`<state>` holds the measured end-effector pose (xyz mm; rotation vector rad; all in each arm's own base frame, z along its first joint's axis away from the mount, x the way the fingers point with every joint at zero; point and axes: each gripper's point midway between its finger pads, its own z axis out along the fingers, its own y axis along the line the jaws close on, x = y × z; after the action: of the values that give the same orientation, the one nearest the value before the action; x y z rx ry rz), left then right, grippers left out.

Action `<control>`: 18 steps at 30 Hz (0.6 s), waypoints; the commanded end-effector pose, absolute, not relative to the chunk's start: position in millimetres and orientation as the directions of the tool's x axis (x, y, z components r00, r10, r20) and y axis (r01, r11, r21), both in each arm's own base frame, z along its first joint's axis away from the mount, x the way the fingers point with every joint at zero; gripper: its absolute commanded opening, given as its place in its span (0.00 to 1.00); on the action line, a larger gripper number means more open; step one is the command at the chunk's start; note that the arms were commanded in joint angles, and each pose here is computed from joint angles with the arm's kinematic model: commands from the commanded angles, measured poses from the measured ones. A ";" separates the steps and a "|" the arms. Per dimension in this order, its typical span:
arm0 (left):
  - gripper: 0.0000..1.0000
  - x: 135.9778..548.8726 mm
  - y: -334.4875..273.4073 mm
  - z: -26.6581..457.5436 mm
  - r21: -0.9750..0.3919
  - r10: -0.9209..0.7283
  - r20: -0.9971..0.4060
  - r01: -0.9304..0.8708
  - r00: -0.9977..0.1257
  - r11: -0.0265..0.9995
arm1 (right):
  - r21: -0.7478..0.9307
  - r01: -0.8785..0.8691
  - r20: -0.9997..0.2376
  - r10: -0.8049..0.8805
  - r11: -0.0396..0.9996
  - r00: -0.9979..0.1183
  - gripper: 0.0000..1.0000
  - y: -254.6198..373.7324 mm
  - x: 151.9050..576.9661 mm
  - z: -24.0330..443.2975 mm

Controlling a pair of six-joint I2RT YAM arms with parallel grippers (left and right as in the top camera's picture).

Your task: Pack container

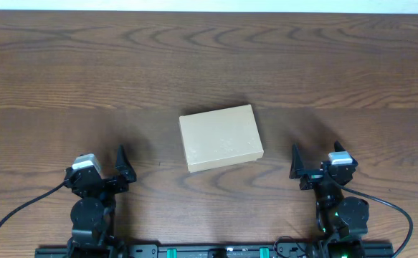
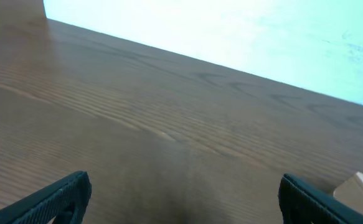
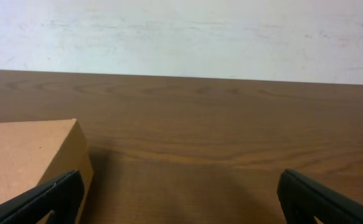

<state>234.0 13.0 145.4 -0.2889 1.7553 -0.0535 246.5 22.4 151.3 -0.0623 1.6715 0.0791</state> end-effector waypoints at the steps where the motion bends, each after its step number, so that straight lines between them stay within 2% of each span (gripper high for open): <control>1: 0.95 234.7 8.5 133.5 -0.134 -0.159 -0.965 -0.129 -0.211 0.983 | 0.027 -0.076 -0.995 0.020 0.997 -0.101 0.99 20.5 246.4 150.9; 6: 0.95 234.1 -22.1 130.0 -0.096 -0.078 -0.965 0.060 -0.249 0.994 | 0.027 -0.076 -0.995 0.020 0.997 -0.101 0.99 20.5 246.4 150.9; 18: 0.95 234.5 -15.9 130.1 -0.087 -0.079 -0.966 0.025 -0.246 0.996 | 0.027 -0.076 -0.995 0.020 0.997 -0.101 0.99 20.5 246.4 150.9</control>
<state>234.9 -15.3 144.0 -0.0556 1.7866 -0.1062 246.6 22.3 151.3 -0.0620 1.6715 0.0788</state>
